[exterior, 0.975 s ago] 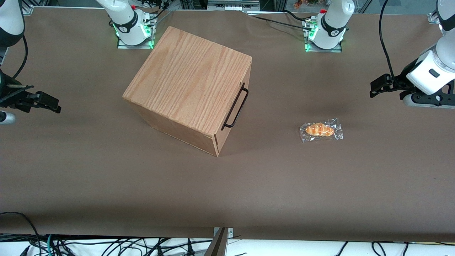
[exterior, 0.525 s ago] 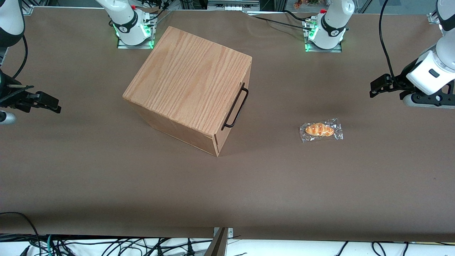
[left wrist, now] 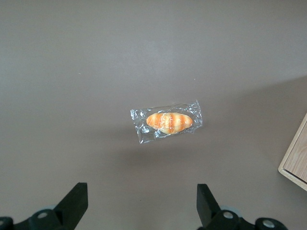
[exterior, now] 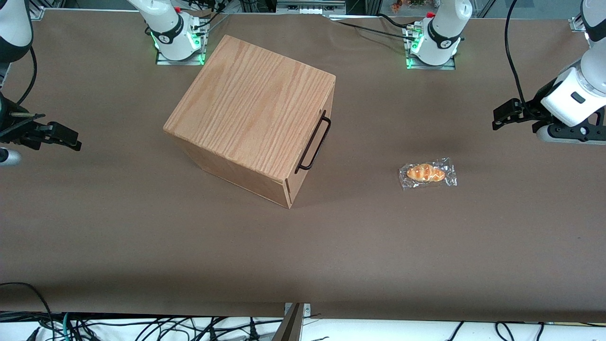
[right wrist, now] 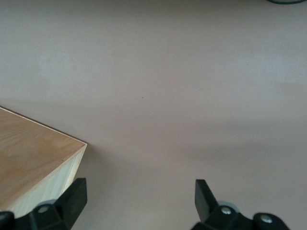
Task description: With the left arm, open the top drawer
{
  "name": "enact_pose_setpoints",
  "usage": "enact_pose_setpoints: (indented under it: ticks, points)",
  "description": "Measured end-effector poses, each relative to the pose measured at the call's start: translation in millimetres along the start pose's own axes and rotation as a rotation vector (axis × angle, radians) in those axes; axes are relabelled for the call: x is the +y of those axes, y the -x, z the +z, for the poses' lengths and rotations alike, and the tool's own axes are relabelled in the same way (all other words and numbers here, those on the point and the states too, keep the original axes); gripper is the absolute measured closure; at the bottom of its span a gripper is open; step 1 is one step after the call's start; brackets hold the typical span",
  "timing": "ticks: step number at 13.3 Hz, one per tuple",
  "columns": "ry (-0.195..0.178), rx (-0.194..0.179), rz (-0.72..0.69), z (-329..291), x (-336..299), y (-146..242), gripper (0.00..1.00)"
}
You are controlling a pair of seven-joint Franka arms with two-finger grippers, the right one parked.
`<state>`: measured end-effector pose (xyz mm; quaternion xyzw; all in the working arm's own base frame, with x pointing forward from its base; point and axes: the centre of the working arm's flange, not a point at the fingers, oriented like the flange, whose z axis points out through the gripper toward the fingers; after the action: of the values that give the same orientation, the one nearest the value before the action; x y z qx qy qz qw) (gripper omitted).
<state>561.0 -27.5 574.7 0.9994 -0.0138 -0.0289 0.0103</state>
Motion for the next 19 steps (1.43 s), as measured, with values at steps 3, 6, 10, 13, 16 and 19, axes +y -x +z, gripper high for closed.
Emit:
enact_pose_setpoints:
  ticks: [3, 6, 10, 13, 16, 19]
  points:
    - [0.0, -0.001, 0.0, 0.2, 0.0, 0.1, 0.0]
    - [0.0, -0.002, 0.0, 0.4, 0.0, 0.0, 0.0]
    - [0.0, -0.002, 0.0, 0.4, 0.0, 0.0, 0.0]
    - [0.0, -0.003, 0.0, 0.5, 0.0, 0.2, 0.0]
    - [0.0, -0.007, 0.001, 1.1, 0.6, 0.5, 0.0]
    - [0.006, -0.06, 0.014, 9.5, 8.0, 3.2, 0.0]
